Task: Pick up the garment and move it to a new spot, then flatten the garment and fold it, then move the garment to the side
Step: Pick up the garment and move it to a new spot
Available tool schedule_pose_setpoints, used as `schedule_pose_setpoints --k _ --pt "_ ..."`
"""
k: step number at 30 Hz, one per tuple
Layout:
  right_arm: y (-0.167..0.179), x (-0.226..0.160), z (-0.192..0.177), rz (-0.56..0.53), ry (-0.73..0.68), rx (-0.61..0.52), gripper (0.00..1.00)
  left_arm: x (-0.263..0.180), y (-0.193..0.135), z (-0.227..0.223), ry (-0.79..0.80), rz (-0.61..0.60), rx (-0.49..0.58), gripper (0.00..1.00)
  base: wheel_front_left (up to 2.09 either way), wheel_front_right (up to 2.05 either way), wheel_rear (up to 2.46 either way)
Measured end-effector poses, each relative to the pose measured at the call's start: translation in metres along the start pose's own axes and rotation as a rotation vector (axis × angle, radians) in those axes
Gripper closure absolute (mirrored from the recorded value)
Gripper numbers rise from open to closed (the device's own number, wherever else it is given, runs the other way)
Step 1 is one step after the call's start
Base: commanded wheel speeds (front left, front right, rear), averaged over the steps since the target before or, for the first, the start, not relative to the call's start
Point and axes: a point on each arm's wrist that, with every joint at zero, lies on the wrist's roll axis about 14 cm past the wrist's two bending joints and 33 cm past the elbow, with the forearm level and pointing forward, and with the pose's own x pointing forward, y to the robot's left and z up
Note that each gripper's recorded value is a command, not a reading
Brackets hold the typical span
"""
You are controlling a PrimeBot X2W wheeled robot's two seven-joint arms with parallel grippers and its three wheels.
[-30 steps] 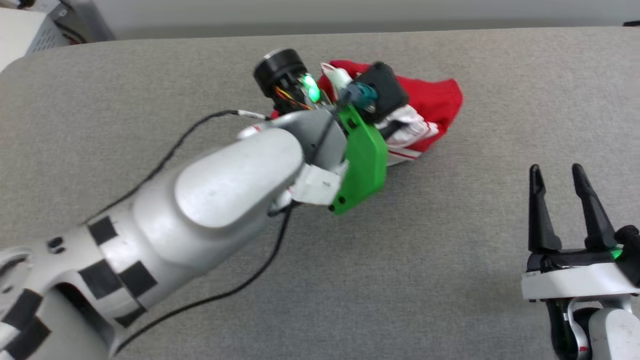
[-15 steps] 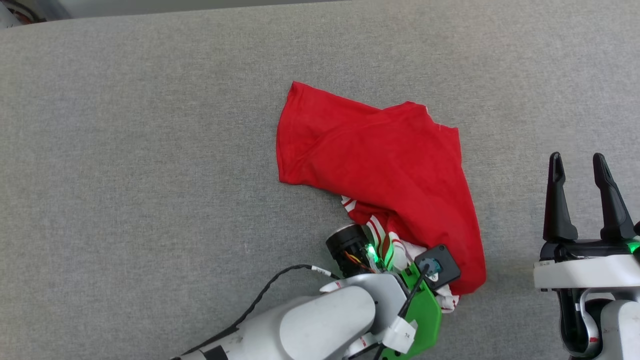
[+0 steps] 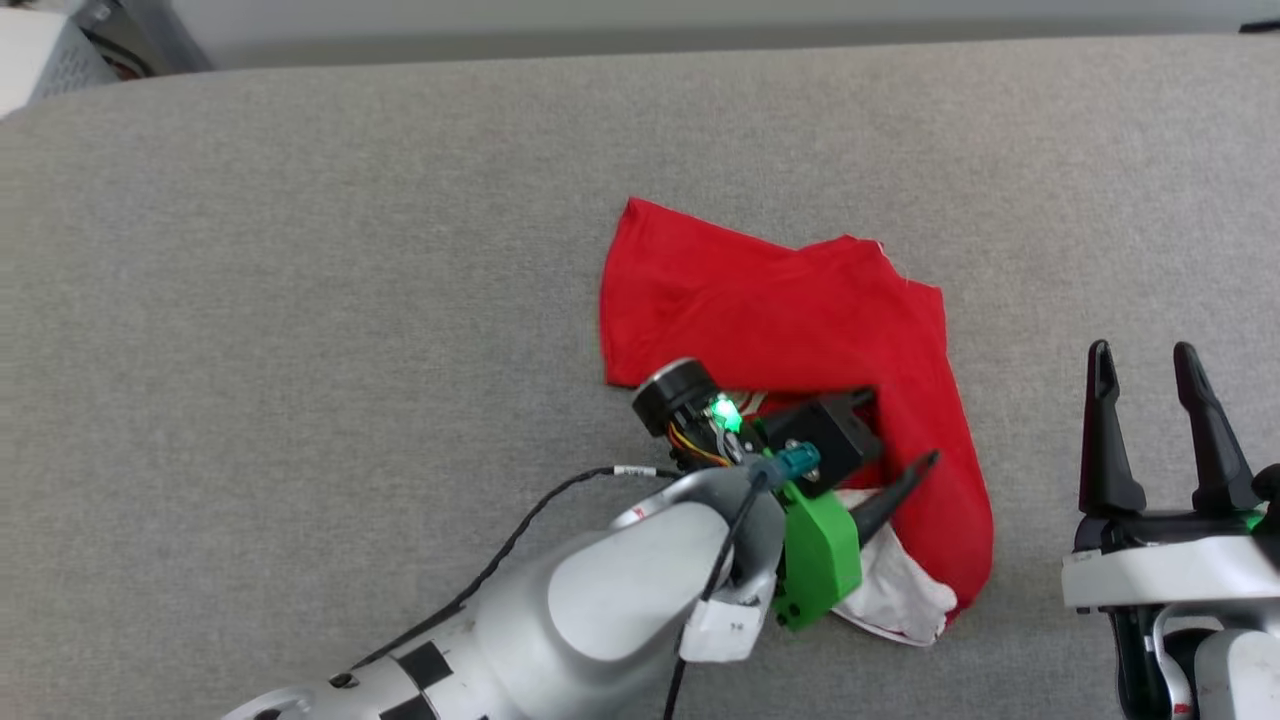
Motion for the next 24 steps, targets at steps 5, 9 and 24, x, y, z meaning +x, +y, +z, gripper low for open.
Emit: schedule_pose_setpoints --k 5,9,24 --pt "0.012 -0.006 0.011 0.033 -0.026 0.007 0.0 -0.016 0.032 0.048 -0.164 0.178 0.04 0.0 0.0 0.0 0.0" --pt "0.022 -0.009 0.018 0.063 -0.043 0.012 0.0 -0.048 0.073 0.067 -0.224 0.366 0.071 0.0 0.0 0.0 0.0" --pt "0.04 -0.019 0.028 0.12 -0.065 -0.011 0.0 -0.222 0.155 0.057 -0.331 1.016 0.06 0.0 0.0 0.0 0.0"
